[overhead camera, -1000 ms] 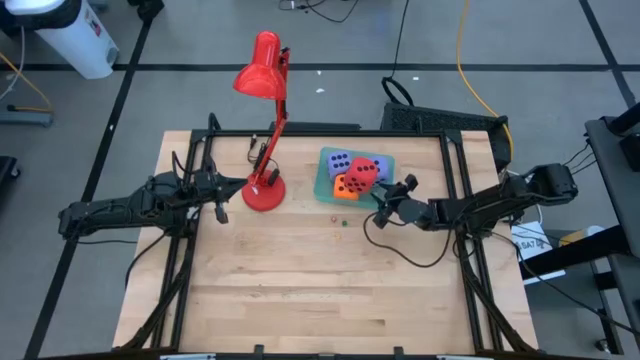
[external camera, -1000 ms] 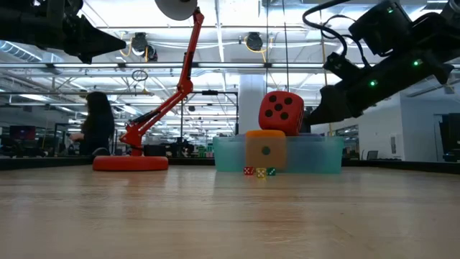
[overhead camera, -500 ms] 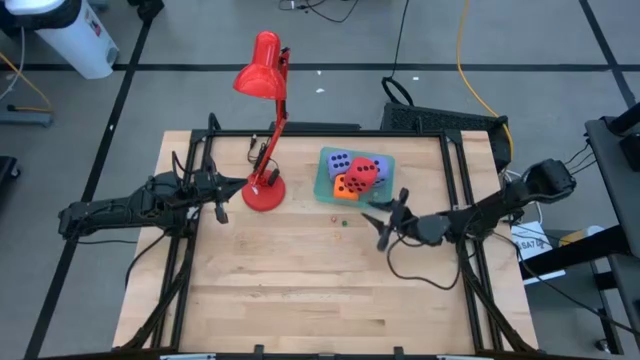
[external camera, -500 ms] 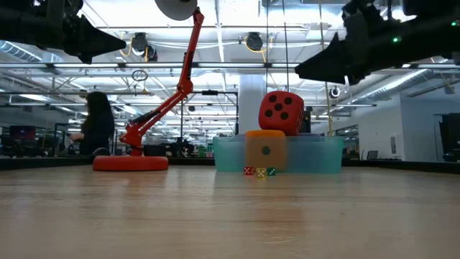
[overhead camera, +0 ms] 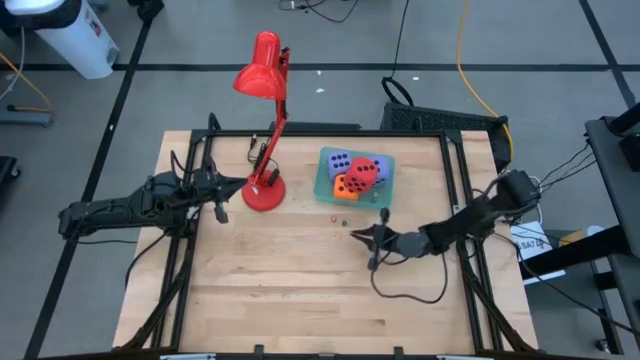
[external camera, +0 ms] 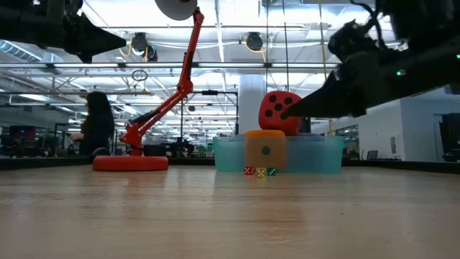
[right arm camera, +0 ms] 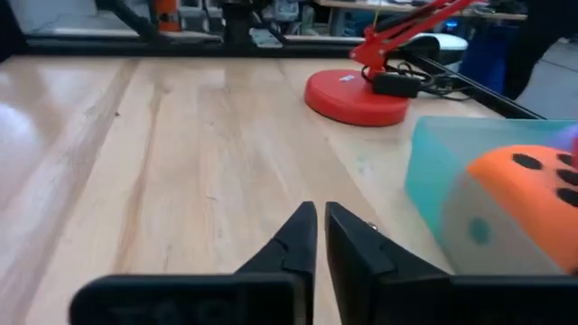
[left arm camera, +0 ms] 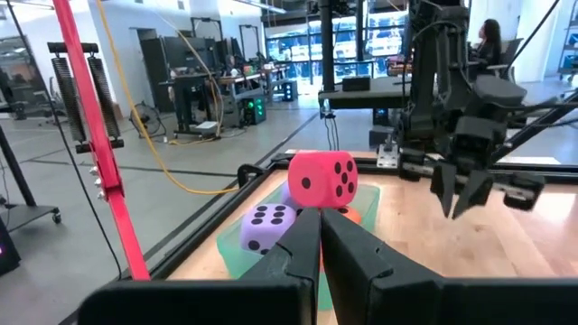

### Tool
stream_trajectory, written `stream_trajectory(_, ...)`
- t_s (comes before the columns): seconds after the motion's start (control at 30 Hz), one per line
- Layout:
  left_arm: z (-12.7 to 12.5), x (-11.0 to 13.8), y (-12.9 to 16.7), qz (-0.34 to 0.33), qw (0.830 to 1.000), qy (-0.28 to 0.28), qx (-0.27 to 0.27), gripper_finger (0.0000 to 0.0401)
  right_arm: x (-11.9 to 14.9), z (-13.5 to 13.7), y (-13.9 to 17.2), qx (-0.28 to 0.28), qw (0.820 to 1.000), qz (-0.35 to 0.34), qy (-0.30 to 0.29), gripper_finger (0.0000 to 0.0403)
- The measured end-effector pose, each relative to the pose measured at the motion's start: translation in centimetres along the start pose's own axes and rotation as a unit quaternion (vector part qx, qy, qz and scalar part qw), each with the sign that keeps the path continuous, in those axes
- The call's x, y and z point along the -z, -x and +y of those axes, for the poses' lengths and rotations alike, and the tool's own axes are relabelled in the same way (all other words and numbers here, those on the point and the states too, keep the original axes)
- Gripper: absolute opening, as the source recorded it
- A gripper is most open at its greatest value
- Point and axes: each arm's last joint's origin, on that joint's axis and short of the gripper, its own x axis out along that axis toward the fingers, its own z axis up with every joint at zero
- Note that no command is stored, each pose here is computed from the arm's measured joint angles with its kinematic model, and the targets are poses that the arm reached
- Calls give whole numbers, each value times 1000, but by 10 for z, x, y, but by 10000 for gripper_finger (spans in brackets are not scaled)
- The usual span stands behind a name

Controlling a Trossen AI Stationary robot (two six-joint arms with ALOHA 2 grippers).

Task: Pick & Place Dice
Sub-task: Put the small yellow dice into the green bin

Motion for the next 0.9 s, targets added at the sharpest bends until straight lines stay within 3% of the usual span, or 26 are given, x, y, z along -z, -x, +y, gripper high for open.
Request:
stream_trajectory(0.13, 0, 0, 0, 0, 1000, 0, 0, 26, -2, 12, -19, -4, 1000, 1, 22, 32)
stream_trajectory(0.23, 0, 0, 0, 0, 1000, 1, 0, 26, -1, 18, -34, -15, 999, 7, 42, 70)
stream_trajectory(0.37, 0, 0, 0, 0, 1000, 2, 0, 26, 5, 17, -52, -55, 997, 38, 26, 129)
stream_trajectory(0.57, 0, 0, 0, 0, 1000, 1, 1, 26, 13, 9, -62, -41, 997, 68, 10, 197)
stream_trajectory(0.7, 0, 0, 0, 1, 1000, 1, 1, 26, 14, 6, -63, -40, 996, 77, 1, 213)
stream_trajectory(0.9, 0, 0, 0, 2, 1000, -2, 2, 26, 28, 1, -65, -23, 992, 121, -13, 206)
